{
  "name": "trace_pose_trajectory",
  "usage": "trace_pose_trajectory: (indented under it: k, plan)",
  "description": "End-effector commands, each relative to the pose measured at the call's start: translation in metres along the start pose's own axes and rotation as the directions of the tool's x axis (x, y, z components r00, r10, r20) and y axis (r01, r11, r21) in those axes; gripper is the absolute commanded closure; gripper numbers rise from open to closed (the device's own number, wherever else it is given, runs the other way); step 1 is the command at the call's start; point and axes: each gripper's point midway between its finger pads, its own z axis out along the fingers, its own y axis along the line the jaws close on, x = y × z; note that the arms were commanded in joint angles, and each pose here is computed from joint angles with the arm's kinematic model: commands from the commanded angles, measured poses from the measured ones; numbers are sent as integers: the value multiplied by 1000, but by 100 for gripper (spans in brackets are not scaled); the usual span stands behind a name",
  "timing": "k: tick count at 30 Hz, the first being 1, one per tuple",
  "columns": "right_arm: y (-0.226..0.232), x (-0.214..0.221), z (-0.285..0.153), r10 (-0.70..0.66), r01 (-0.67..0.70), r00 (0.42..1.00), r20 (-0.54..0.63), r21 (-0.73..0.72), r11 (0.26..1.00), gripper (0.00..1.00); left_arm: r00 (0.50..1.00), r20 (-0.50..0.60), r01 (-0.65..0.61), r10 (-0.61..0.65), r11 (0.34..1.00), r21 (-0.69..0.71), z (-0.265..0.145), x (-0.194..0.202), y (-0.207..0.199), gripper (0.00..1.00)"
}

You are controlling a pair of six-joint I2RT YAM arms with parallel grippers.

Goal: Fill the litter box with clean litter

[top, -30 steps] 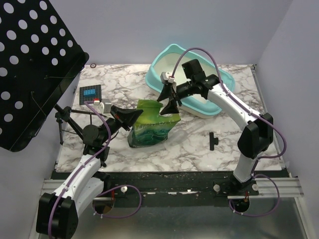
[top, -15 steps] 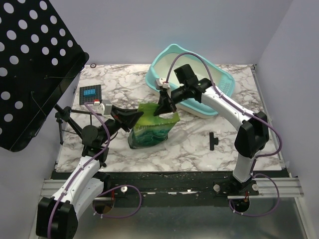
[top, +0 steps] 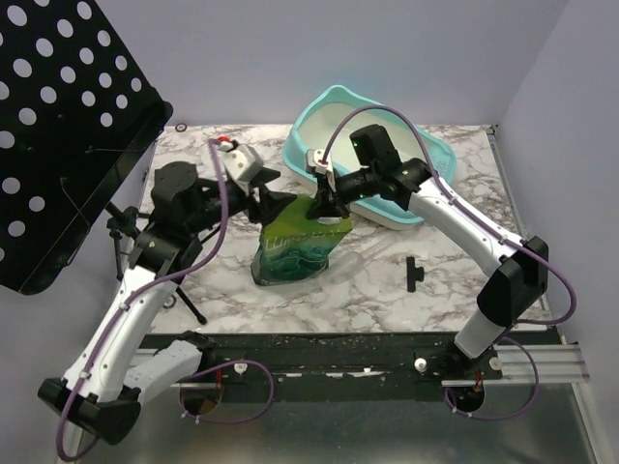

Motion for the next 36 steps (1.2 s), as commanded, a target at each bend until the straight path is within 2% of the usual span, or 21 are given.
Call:
trace_pose_trajectory:
  k: [1,5,8,17,22,28,32,36]
  plan:
    - [-4,-20,-19,-57,64,997,-55,129,990,100,933,-339,-113,120,993,41,0,57,-4,32]
    - [9,-28,-16,-88,97,994,-72,123,988,100,895,-381,-193,234,971,141,7,67,-17,27]
    - [17,-29,-12,-92,100,993,-78,110,989,100,854,-432,-239,288,957,166,9,80,-15,25]
    - [30,-25,-11,-97,103,993,-68,85,991,100,779,-527,-290,340,940,178,5,125,-8,25]
    - [35,-23,-13,-100,105,993,-60,83,991,100,763,-555,-268,332,943,196,7,145,-9,36]
    - [38,-23,-17,-100,104,994,-46,99,990,100,763,-567,-241,309,951,194,6,159,-13,36]
    - [37,-17,-16,-76,79,997,-29,95,992,100,796,-525,-233,301,953,193,-3,151,-22,36]
    - [38,-20,-16,-74,74,997,-1,94,993,100,804,-520,-221,288,957,187,-12,156,-27,39]
